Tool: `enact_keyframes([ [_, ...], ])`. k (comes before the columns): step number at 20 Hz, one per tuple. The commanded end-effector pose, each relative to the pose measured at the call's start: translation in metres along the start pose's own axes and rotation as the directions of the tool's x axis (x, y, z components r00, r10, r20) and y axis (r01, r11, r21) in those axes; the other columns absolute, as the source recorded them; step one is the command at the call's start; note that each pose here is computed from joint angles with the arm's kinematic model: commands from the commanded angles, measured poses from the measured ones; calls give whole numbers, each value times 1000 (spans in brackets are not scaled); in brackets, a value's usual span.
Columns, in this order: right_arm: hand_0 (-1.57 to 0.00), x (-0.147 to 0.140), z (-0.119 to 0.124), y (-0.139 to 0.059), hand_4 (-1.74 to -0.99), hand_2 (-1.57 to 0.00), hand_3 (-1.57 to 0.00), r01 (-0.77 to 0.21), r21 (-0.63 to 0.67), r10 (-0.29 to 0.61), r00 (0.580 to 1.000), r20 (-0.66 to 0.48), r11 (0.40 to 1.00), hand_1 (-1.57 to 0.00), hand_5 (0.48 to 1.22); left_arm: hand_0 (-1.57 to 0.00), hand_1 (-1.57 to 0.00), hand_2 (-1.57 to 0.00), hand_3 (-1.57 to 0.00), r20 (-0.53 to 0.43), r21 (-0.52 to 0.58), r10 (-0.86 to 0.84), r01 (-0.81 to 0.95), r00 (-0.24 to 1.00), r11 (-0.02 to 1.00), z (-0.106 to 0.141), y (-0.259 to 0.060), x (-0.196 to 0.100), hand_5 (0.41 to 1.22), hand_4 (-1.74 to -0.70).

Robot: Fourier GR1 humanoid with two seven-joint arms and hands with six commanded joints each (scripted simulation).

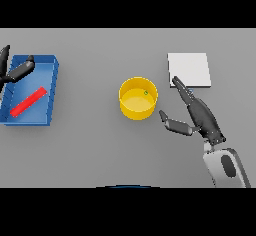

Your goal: Pick up the red beaker and tilt it to pour out 1 green nut into yellow bowl. Pick up the yellow bowl and place it on the metallic measuring scale.

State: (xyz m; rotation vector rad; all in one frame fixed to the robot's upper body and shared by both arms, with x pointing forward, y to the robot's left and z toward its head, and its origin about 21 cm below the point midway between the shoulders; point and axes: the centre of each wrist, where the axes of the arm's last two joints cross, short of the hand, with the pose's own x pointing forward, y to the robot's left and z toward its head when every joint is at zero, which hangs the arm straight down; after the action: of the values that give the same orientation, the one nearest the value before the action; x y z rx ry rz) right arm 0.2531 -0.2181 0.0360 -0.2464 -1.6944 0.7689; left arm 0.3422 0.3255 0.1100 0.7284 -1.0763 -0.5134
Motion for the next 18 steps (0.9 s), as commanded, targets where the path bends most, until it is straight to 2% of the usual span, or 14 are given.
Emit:
enact_keyframes([
  [1,1,2,-4,-4,-1268,1,1,-65,34,64,998,3,997,1,691,-8,-6,-6,-6,-6,-4,0,0,1000,1000,-1,-2,1,709,-792],
  [3,1,10,-16,-7,-1282,1,1,-195,117,192,981,37,974,1,677,-5,-3,-4,-3,-5,-8,2,-2,1000,1000,-1,-3,2,709,-795],
  [4,1,12,-22,-8,-1279,1,1,-274,147,266,961,72,950,1,671,-3,-3,-3,-2,-7,-8,-4,4,1000,1000,-1,-2,1,708,-795],
  [7,1,23,-42,-10,-1276,1,1,-438,242,409,898,163,866,1,666,-1,-1,-1,-1,-6,-10,-5,5,1000,1000,-3,-5,4,716,-793],
  [9,1,26,-49,-9,-1269,1,1,-489,287,439,870,223,824,1,662,0,0,0,0,-2,-6,-3,3,1000,1000,-2,-5,4,721,-795],
  [15,1,33,-78,1,-1277,1,1,-582,406,502,813,294,705,1,677,1,1,1,1,5,-12,-17,17,1000,1000,-3,-6,5,718,-797],
  [18,1,37,-93,6,-1255,1,1,-601,452,498,799,337,659,1,686,1,1,1,1,-2,-10,-12,12,1000,1000,-4,-5,0,717,-794],
])
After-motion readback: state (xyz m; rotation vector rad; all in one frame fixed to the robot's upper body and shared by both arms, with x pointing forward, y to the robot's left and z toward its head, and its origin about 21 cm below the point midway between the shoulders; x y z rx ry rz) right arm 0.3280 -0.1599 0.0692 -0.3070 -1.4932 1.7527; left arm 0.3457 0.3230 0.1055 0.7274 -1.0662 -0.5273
